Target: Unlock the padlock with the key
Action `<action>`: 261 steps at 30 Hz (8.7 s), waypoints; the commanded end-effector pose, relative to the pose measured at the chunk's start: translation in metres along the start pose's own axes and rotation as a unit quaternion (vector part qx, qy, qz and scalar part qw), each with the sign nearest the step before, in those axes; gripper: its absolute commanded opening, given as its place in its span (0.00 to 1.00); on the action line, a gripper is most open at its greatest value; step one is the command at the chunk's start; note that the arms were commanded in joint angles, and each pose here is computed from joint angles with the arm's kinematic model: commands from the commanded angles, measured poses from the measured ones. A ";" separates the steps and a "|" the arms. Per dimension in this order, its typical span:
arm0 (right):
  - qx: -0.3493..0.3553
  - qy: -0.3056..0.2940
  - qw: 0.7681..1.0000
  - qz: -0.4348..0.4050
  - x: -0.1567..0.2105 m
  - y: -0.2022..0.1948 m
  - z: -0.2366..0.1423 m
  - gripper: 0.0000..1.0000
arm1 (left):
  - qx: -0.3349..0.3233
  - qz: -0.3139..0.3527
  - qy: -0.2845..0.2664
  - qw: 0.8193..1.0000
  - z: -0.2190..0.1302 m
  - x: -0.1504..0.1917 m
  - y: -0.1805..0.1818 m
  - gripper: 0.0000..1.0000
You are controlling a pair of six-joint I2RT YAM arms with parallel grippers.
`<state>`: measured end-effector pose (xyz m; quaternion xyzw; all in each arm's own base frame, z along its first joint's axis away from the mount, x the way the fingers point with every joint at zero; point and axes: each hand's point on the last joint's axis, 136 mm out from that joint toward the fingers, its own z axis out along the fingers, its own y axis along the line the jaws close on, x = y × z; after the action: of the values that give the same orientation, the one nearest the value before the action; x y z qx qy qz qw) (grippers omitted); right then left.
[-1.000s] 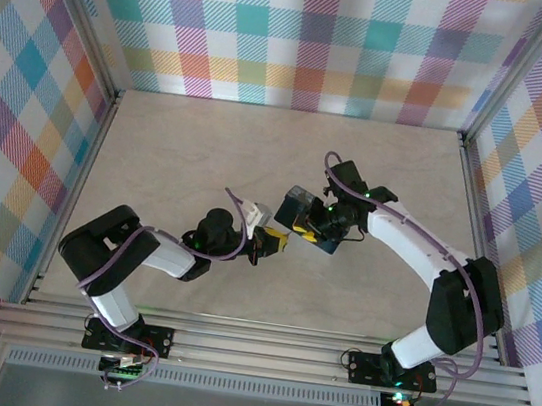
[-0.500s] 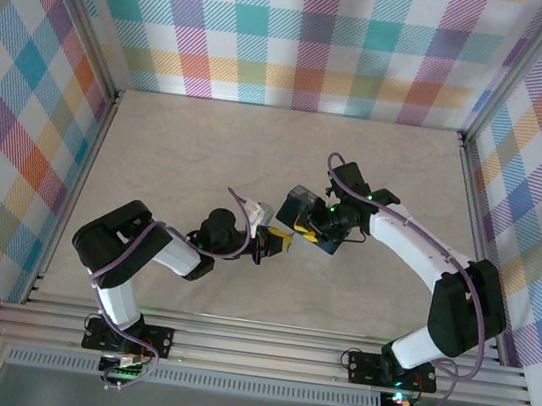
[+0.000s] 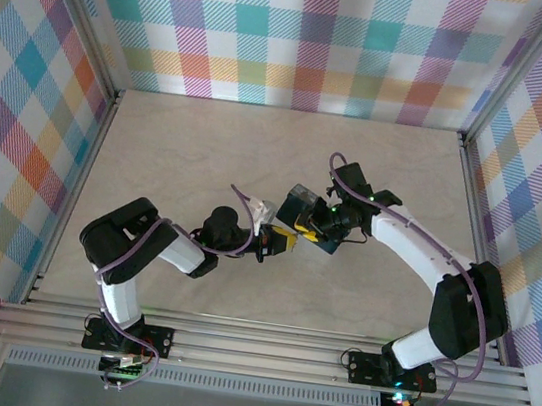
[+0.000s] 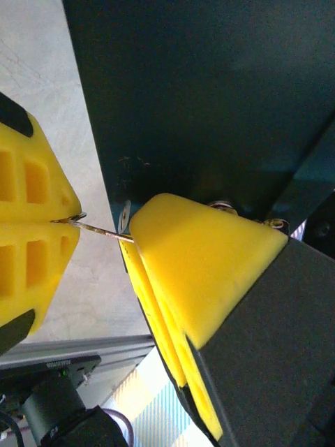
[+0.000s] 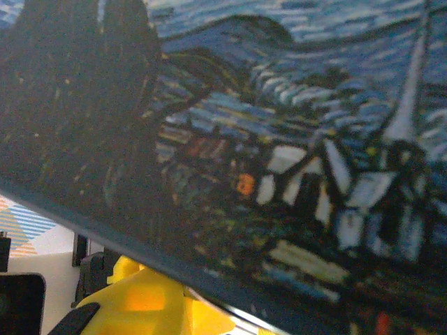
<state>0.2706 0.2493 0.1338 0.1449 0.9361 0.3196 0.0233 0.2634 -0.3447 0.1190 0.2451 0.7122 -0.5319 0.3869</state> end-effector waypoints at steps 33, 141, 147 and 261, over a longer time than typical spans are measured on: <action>-0.035 -0.022 0.999 -0.012 -0.005 0.010 -0.015 0.00 | 0.022 -0.026 -0.008 0.999 -0.007 0.005 0.003 0.00; -0.029 0.076 0.995 -0.055 0.043 -0.023 0.019 0.04 | -0.023 0.099 0.000 0.995 0.018 -0.021 -0.032 0.00; -0.022 0.072 0.996 -0.042 0.047 -0.021 0.020 0.25 | -0.057 0.136 0.010 0.989 0.020 -0.014 -0.035 0.00; 0.024 -0.024 0.999 0.028 0.051 -0.071 0.045 0.55 | -0.068 0.087 0.091 0.990 0.025 0.069 -0.037 0.00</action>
<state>0.2231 0.2293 0.0545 0.1888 0.9383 0.2819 0.0662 0.2084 -0.3682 0.0511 0.3427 0.7938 -0.3325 0.3767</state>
